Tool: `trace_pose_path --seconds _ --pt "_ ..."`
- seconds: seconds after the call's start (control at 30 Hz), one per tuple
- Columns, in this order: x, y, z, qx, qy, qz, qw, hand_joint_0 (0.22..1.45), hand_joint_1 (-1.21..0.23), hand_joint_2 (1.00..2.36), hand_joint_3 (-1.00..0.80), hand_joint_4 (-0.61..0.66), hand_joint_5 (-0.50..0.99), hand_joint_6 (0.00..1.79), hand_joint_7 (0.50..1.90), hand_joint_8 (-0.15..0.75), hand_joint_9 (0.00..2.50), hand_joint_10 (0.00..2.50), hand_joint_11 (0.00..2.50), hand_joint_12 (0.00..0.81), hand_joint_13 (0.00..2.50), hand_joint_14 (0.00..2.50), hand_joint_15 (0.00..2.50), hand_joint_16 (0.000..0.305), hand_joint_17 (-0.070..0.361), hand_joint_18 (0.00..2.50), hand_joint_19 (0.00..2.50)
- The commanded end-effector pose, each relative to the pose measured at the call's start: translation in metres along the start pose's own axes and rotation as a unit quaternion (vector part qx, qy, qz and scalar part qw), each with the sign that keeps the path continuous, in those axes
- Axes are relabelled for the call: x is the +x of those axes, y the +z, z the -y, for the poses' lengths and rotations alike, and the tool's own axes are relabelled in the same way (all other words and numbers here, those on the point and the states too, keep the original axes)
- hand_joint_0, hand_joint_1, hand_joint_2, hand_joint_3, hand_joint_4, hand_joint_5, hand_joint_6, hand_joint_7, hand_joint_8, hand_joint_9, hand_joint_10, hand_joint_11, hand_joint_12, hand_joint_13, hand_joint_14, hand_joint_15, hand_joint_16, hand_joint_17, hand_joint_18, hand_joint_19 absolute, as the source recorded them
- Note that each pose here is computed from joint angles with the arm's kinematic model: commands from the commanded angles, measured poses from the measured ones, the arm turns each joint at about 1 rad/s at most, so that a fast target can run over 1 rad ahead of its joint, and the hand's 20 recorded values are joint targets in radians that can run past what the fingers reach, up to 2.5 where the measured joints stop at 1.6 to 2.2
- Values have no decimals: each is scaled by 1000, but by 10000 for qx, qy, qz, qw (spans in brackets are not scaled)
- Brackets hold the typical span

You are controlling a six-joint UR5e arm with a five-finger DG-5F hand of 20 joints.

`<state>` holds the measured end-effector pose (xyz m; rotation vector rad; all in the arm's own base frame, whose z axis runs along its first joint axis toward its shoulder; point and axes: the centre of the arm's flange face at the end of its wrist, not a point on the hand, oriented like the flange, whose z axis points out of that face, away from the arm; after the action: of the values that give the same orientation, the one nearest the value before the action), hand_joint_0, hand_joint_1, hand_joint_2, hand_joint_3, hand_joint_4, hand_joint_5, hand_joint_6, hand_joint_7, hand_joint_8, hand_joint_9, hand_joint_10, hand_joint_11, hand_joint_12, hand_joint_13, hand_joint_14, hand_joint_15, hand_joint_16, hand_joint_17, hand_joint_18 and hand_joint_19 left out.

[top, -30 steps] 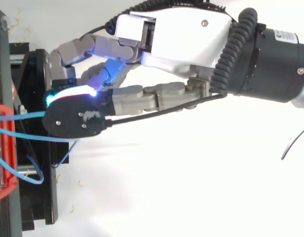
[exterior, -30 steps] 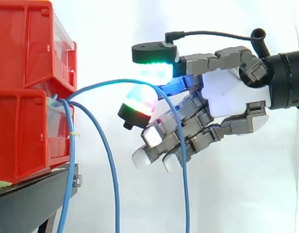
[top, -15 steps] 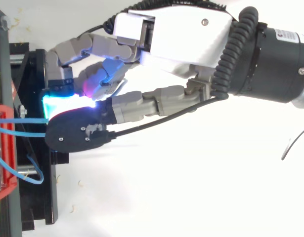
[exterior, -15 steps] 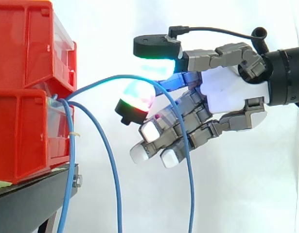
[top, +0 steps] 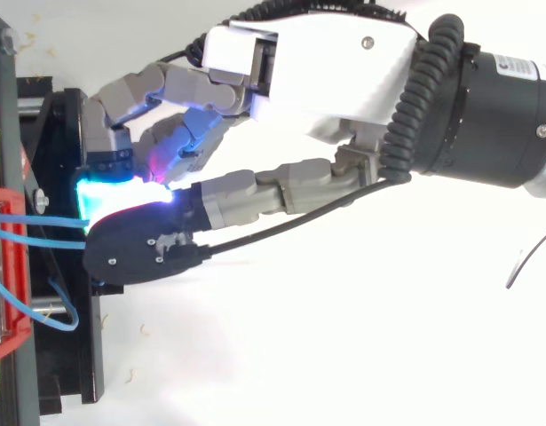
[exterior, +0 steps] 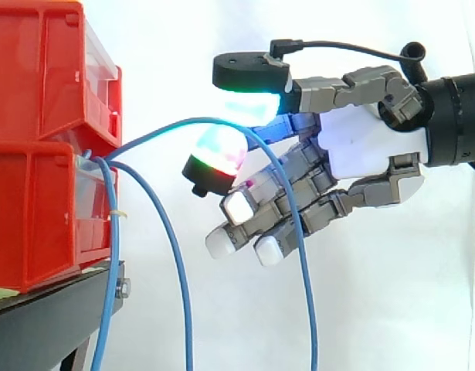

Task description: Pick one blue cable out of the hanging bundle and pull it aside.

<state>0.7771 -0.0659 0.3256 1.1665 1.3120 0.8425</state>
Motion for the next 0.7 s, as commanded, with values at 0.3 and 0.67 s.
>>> trace_pose_path --seconds 0.3,0.67 --pt "5 -3 3 159 35 -63 9998 522 -557 1011 -365 159 -152 756 1123 314 811 18 613 365 617 14 370 55 124 664 506" --pt "11 -4 0 137 156 -119 9997 456 -409 1000 -500 167 -130 692 1180 341 830 17 598 395 638 14 371 62 138 703 490"
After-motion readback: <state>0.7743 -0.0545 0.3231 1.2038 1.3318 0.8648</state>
